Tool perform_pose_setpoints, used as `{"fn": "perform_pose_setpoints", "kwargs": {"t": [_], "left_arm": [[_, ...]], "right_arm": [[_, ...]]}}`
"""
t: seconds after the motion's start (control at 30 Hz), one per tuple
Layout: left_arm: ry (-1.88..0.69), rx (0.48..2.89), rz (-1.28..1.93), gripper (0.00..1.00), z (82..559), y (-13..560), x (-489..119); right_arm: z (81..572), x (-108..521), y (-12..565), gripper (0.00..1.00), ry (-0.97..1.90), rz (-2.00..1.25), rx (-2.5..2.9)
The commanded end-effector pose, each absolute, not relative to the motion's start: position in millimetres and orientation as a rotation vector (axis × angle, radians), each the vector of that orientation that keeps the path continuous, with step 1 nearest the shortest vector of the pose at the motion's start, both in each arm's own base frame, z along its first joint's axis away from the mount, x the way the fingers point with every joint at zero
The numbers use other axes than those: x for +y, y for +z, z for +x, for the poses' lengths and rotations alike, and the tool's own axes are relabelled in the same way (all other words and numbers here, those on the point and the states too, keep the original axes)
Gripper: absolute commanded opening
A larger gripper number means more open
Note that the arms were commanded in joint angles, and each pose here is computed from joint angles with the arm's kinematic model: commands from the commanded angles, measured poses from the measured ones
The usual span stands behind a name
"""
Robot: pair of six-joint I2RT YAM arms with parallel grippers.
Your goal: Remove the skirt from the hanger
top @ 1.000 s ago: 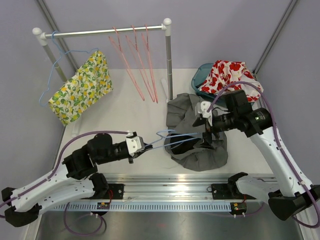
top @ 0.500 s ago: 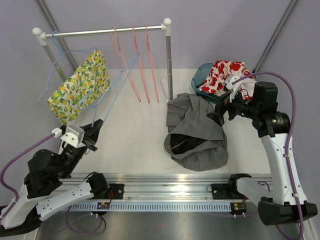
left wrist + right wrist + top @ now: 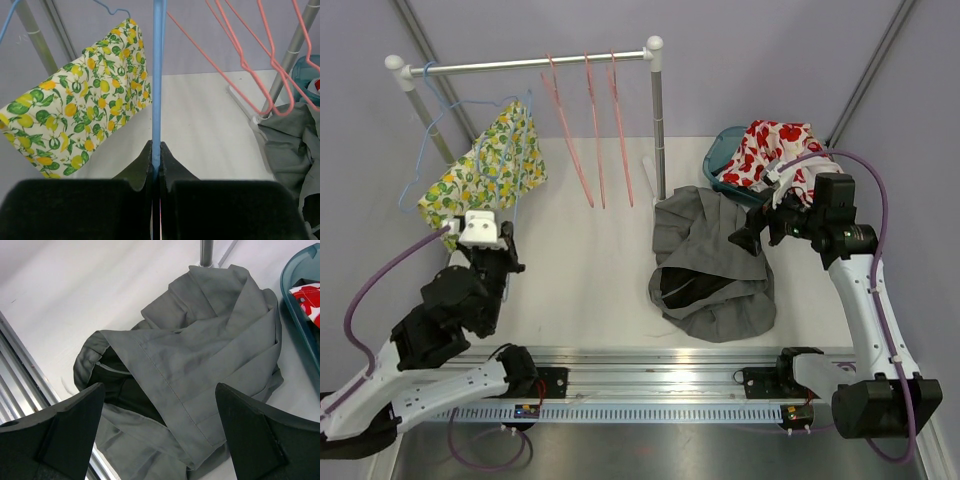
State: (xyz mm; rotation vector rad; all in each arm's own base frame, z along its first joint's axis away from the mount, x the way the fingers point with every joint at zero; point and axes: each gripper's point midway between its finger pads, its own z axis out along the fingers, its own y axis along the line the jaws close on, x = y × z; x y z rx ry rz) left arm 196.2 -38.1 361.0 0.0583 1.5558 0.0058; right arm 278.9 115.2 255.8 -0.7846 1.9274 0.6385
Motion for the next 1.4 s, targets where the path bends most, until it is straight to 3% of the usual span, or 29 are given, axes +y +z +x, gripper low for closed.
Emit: {"fn": "perform_pose_setpoints", "kwargs": {"t": [0.0,0.4,0.83,1.17,1.27,1.3,1.37], "left_arm": [[-0.002,1.542,-0.026,0.0,210.8,391.9,-51.4],[-0.158,1.661,-0.094,0.0,313.3,428.0,-59.6],[-0.291,1.787,-0.121,0.0,407.5,403.9,-68.1],[-0.326,1.86,-0.081,0.0,426.8,376.5,-79.6],[-0.326,1.879,-0.077,0.05,424.4,367.3,-80.0],[-0.331,1.87,-0.078,0.16,421.1,370.5,-79.5],[-0.336,1.86,-0.074,0.21,416.4,373.8,-80.1]], "right_arm": [[284.0,113.0,267.8,1.0,0.65,-0.768,1.863],[273.2,111.9,270.3,1.0,0.68,-0.761,1.833],[268.1,113.8,269.7,0.99,0.704,-0.776,1.82],[265.4,115.4,268.8,0.99,0.713,-0.793,1.814],[260.5,116.8,266.3,0.99,0.725,-0.829,1.81],[259.5,116.8,264.4,0.99,0.712,-0.872,1.793],[250.5,120.1,259.5,0.99,0.736,-0.929,1.776]]}}
